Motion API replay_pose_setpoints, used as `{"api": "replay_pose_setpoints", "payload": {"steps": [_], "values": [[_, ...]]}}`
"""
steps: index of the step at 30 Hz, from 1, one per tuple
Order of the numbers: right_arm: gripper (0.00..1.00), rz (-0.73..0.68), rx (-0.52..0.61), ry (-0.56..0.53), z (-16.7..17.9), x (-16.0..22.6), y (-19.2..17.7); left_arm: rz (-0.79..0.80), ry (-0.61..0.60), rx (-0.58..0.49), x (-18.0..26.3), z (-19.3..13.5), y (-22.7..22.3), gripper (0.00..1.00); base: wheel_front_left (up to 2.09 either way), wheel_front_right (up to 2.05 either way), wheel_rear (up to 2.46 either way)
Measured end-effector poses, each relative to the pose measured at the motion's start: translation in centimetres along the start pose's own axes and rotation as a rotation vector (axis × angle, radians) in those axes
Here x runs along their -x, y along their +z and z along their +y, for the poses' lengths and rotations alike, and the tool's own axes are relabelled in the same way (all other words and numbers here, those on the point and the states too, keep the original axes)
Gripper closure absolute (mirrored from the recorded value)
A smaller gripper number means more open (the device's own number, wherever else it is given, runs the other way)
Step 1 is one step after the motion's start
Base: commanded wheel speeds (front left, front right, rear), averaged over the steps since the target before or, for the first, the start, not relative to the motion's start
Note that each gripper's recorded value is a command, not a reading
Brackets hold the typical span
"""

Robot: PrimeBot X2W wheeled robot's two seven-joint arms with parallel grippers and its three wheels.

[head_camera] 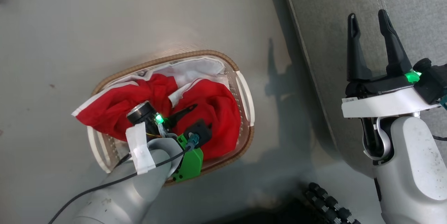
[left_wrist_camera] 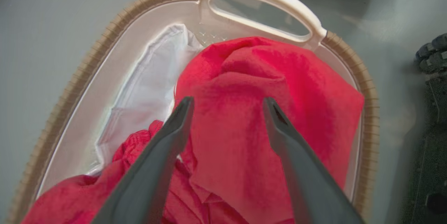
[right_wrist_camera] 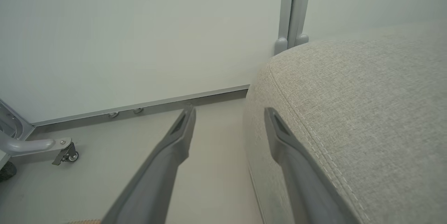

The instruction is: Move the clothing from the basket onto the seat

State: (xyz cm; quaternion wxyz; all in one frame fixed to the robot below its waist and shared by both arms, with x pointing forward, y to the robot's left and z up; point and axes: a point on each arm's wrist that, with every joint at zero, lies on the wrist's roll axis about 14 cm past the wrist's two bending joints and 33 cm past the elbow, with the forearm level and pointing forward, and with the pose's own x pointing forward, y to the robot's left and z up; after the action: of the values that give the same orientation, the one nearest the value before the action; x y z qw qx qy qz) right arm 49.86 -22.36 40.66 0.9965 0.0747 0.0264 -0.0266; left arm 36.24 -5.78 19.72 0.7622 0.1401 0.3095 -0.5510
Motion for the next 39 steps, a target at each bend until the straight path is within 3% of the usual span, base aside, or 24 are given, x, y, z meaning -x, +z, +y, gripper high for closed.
{"api": "replay_pose_setpoints", "payload": {"steps": [16,19,30,35,39], "values": [[0.0,0.131,0.029,-0.123,-4.9,2.2,-4.0,0.167,-0.152,0.008,-6.8,-1.1,-5.2,0.01,0.0,0.0,0.0],[0.0,0.143,0.035,-0.133,-5.2,2.5,-4.2,0.196,-0.164,0.017,-7.3,-1.4,-5.9,1.0,0.0,0.0,0.0],[0.0,0.122,0.04,-0.114,-4.6,2.3,-3.3,0.123,-0.143,0.055,-6.2,-1.9,-3.9,1.0,0.0,0.0,0.0],[0.0,0.088,0.051,-0.088,-3.6,2.1,-1.9,0.067,-0.119,0.033,-4.8,-1.7,-1.8,1.0,0.0,0.0,0.0],[0.0,0.075,0.064,-0.078,-3.1,2.8,-0.9,-0.01,-0.06,0.085,-3.5,-0.9,1.2,1.0,0.0,0.0,0.0]]}}
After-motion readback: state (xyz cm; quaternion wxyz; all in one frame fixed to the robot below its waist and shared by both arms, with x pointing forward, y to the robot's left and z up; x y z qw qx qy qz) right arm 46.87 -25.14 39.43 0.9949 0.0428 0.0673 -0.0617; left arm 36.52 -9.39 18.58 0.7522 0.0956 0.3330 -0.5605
